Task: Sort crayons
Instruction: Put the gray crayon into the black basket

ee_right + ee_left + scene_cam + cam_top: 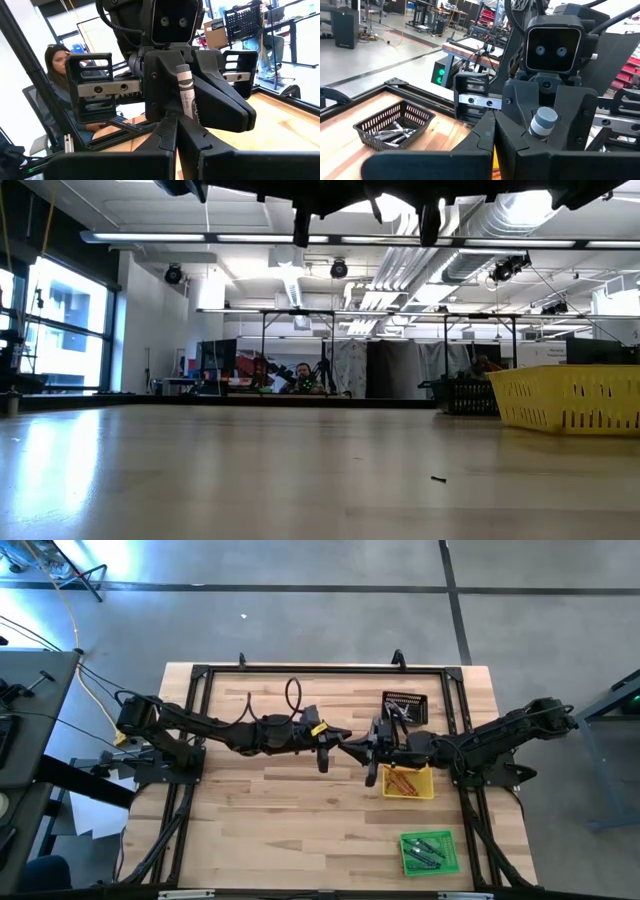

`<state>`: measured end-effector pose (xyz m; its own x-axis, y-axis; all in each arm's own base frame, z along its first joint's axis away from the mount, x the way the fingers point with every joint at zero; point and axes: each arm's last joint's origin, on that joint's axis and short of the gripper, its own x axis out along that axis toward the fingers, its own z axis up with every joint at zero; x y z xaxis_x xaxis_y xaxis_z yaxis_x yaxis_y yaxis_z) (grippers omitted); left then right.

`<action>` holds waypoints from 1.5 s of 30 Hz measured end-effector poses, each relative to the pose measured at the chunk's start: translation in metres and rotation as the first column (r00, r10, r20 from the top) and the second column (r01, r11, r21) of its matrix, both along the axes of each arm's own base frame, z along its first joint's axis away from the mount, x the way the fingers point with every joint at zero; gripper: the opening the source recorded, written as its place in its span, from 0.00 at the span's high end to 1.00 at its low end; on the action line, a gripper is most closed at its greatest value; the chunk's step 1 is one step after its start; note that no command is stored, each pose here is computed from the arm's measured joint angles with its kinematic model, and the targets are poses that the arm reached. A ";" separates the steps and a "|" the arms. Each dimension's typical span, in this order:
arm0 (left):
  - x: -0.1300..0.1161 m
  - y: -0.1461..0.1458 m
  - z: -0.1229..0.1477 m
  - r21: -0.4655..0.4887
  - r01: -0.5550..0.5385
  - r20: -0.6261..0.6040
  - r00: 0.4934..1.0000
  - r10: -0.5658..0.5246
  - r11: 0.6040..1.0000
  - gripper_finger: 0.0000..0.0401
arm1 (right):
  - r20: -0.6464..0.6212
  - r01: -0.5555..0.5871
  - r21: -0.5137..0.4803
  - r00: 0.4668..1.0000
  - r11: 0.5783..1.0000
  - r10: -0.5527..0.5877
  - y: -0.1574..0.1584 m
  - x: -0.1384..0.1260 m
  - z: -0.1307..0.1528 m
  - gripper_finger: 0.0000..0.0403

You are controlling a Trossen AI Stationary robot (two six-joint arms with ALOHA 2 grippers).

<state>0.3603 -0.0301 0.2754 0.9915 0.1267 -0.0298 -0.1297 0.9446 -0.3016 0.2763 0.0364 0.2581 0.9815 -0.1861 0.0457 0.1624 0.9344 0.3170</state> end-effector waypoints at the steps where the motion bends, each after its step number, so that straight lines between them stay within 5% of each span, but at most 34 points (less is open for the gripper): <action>1: 0.000 -0.001 0.000 0.000 0.000 0.000 1.000 0.000 1.000 1.00 | 0.000 0.000 0.000 1.000 1.000 0.000 0.000 0.000 0.000 1.00; 45: 0.000 -0.002 -0.002 0.004 -0.003 -0.023 1.000 0.003 1.000 1.00 | -0.024 -0.001 -0.014 1.000 1.000 0.000 0.000 0.000 -0.002 1.00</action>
<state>0.3599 -0.0325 0.2731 0.9902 0.1295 -0.0524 -0.1392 0.9453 -0.2950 0.2764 0.0364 0.2563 0.9824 -0.1851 0.0248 0.1693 0.9388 0.3001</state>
